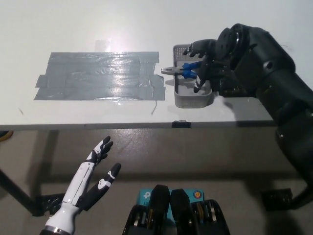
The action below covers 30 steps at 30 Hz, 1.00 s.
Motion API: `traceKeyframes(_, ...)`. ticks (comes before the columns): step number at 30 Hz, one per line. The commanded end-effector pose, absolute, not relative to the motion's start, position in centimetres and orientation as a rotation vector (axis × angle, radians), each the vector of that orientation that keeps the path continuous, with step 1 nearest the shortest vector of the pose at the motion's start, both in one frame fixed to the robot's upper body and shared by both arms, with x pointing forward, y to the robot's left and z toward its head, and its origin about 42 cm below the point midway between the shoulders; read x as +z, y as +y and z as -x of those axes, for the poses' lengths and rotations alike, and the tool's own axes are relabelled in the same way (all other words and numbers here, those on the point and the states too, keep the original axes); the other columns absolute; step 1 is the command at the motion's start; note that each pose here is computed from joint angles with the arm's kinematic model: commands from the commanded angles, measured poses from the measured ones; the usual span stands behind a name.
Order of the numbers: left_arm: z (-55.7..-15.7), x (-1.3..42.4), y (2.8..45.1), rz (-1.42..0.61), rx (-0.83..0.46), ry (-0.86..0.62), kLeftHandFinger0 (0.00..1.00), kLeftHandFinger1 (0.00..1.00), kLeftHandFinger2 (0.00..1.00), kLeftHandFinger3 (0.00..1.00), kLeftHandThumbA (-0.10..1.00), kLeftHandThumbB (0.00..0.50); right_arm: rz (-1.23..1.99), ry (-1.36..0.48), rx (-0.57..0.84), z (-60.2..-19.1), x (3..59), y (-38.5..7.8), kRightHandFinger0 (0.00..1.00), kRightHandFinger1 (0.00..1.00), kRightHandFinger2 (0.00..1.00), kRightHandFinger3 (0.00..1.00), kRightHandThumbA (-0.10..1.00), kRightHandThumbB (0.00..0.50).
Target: The robot picks the blue plier placed on top of the container and places it on the grey area of the table
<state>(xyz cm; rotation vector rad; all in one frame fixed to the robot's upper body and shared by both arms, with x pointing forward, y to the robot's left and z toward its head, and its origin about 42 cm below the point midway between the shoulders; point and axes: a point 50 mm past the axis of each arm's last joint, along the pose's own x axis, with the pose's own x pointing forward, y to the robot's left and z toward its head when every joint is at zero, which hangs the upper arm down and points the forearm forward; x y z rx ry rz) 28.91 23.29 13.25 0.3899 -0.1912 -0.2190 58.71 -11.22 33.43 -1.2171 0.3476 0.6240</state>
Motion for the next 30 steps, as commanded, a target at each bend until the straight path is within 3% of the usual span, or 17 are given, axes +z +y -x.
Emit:
traceKeyframes(1, -29.1, 14.5, 23.3, -0.425, -0.243, -0.251, 1.0, 1.0, 1.0, 1.0, 0.82, 0.06, 1.237, 0.243, 0.591, -59.0, 38.5, -9.1, 1.0, 1.0, 1.0, 1.0, 1.0, 0.319)
traceKeyframes(2, -29.2, 14.6, 23.2, -0.429, -0.246, -0.249, 1.0, 1.0, 1.0, 1.0, 0.82, 0.062, 1.236, 0.249, 0.574, -59.1, 38.6, -9.0, 1.0, 1.0, 1.0, 1.0, 1.0, 0.337)
traceKeyframes(8, -29.1, 14.6, 23.0, -0.44, -0.253, -0.256, 1.0, 1.0, 1.0, 1.0, 0.83, 0.067, 1.28, 0.281, 0.548, -59.1, 38.0, -9.2, 1.0, 1.0, 1.0, 1.0, 1.0, 0.319)
traceKeyframes(25, -29.2, 15.0, 22.9, -0.443, -0.262, -0.268, 1.0, 1.0, 1.0, 1.0, 0.83, 0.074, 1.316, 0.306, 0.498, -59.2, 36.5, -10.2, 1.0, 1.0, 1.0, 1.0, 1.0, 0.352)
traceKeyframes(30, -29.3, 15.2, 22.8, -0.447, -0.267, -0.271, 1.0, 1.0, 1.0, 1.0, 0.83, 0.079, 1.296, 0.31, 0.5, -59.2, 36.1, -10.1, 1.0, 1.0, 1.0, 1.0, 1.0, 0.328)
